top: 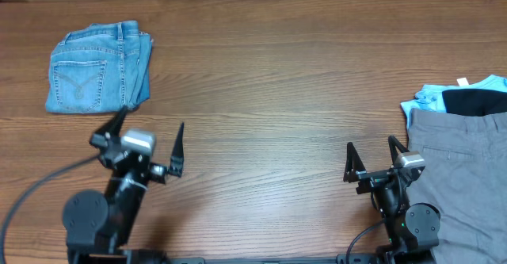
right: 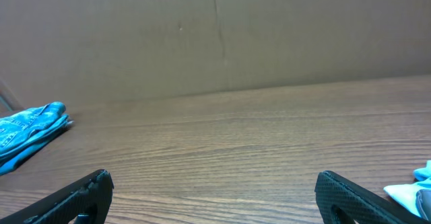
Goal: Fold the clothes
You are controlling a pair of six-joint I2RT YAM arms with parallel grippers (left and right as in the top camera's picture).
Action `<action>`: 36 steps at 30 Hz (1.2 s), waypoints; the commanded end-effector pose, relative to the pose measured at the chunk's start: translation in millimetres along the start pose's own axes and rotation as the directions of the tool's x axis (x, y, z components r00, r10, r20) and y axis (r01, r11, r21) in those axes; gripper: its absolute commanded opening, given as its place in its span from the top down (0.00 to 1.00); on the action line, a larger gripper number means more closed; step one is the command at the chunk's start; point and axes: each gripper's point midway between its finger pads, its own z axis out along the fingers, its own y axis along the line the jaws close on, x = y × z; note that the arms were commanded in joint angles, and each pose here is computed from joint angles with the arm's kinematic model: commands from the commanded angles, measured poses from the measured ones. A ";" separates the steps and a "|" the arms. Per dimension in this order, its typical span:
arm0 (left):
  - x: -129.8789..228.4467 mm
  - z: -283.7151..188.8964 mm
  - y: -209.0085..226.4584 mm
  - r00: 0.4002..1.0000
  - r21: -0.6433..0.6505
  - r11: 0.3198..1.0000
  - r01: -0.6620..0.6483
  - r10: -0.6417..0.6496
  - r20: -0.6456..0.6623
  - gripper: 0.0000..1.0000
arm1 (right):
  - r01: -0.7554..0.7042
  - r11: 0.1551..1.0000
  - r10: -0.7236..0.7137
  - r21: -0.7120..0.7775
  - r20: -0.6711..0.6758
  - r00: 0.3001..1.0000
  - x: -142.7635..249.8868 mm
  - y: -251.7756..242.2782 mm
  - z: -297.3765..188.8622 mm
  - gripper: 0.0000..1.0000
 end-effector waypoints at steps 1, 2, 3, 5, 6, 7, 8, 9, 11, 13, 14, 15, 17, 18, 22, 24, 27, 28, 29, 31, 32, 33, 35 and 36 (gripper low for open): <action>18.1 -7.8 -7.9 1.000 0.014 1.000 -0.021 0.021 0.021 0.00 | 0.003 1.000 -0.004 0.004 0.004 1.000 1.7 -1.5 0.0 0.00; 23.5 -10.1 -9.2 0.999 0.012 1.000 -0.022 0.022 0.026 0.00 | 0.003 1.000 -0.004 0.004 0.004 1.000 1.7 -1.5 0.0 0.00; 28.9 -12.3 -10.5 0.999 0.011 1.000 -0.023 0.023 0.031 0.00 | 0.003 1.000 -0.004 0.004 0.004 1.000 1.7 -1.5 0.0 0.00; 39.0 -15.9 -12.7 0.999 0.009 1.000 -0.026 0.025 0.040 0.00 | 0.003 1.000 -0.004 0.004 0.004 1.000 1.7 -1.5 0.0 0.00; 44.8 -17.5 -13.5 0.999 0.005 1.000 -0.026 0.026 0.044 0.00 | 0.003 1.000 -0.004 0.004 0.004 1.000 1.7 -1.5 0.0 0.00; 49.7 -18.5 -14.5 0.999 0.005 1.000 -0.027 0.027 0.047 0.00 | 0.003 1.000 -0.004 0.004 0.004 1.000 1.7 -1.5 0.0 0.00; 54.3 -18.9 -15.4 0.998 0.004 1.000 -0.028 0.028 0.051 0.00 | 0.003 1.000 -0.004 0.004 0.004 1.000 1.7 -1.5 0.0 0.00; 59.5 -19.1 -16.3 0.998 0.003 1.000 -0.029 0.029 0.057 0.00 | 0.003 1.000 -0.004 0.004 0.004 1.000 1.7 -1.5 0.0 0.00; 68.9 -18.5 -17.9 0.998 0.003 1.000 -0.030 0.029 0.063 0.00 | 0.003 1.000 -0.004 0.004 0.004 1.000 1.7 -1.5 0.0 0.00; 79.6 -16.8 -19.7 0.998 0.006 1.000 -0.027 0.026 0.061 0.00 | 0.003 1.000 -0.004 0.004 0.004 1.000 1.7 -1.5 0.0 0.00; 86.0 -15.8 -20.5 0.998 0.007 1.000 -0.025 0.025 0.054 0.00 | 0.003 1.000 -0.004 0.004 0.004 1.000 1.7 -1.5 0.0 0.00; 92.7 -13.7 -21.3 0.999 0.010 1.000 -0.023 0.023 0.045 0.00 | 0.003 1.000 -0.004 0.004 0.004 1.000 1.7 -1.5 0.0 0.00; 105.7 -9.0 -25.7 0.999 0.030 0.999 -0.021 0.020 0.035 0.00 | 0.003 1.000 -0.004 0.004 0.004 1.000 1.7 -1.5 0.0 0.00; 111.4 -7.0 -26.5 0.999 0.032 0.999 -0.020 0.019 0.031 0.00 | 0.003 1.000 -0.004 0.004 0.004 1.000 1.7 -1.5 0.0 0.00; 130.0 -0.2 -29.3 0.999 0.039 0.999 -0.021 0.019 0.033 0.00 | 0.003 1.000 -0.004 0.004 0.004 1.000 1.7 -1.5 0.0 0.00; 140.7 2.0 -30.5 1.000 0.041 0.999 -0.018 0.017 0.019 0.00 | 0.003 1.000 -0.004 0.004 0.004 1.000 1.7 -1.5 0.0 0.00; 145.4 2.0 -31.3 1.000 0.044 0.999 -0.013 0.013 -0.001 0.00 | 0.003 1.000 -0.004 0.004 0.004 1.000 1.7 -1.5 0.0 0.00; 146.0 2.0 -31.4 1.000 0.045 0.999 -0.013 0.013 -0.003 0.00 | 0.003 1.000 -0.003 0.004 0.003 1.000 1.8 -1.5 0.0 0.00; 145.7 2.0 -31.2 1.000 0.044 0.999 -0.013 0.013 -0.002 0.00 | 0.003 1.000 -0.004 0.004 0.004 1.000 1.7 -1.5 0.0 0.00; 145.8 2.0 -31.3 1.000 0.044 0.999 -0.013 0.013 -0.002 0.00 | 0.003 1.000 -0.004 0.004 0.004 1.000 1.7 -1.5 0.0 0.00; 145.8 2.0 -31.3 1.000 0.044 0.999 -0.013 0.013 -0.002 0.00 | 0.003 1.000 -0.004 0.004 0.004 1.000 1.7 -1.5 0.0 0.00; 145.8 2.0 -31.3 1.000 0.044 0.999 -0.013 0.013 -0.002 0.00 | 0.003 1.000 -0.004 0.004 0.004 1.000 1.7 -1.5 0.0 0.00; 145.9 2.0 -31.3 1.000 0.044 0.999 -0.013 0.013 -0.003 0.00 | 0.003 1.000 -0.004 0.004 0.004 1.000 1.7 -1.5 0.0 0.00; 146.0 2.1 -31.3 1.000 0.044 0.999 -0.013 0.013 -0.004 0.00 | 0.003 1.000 -0.004 0.004 0.004 1.000 1.7 -1.5 0.0 0.00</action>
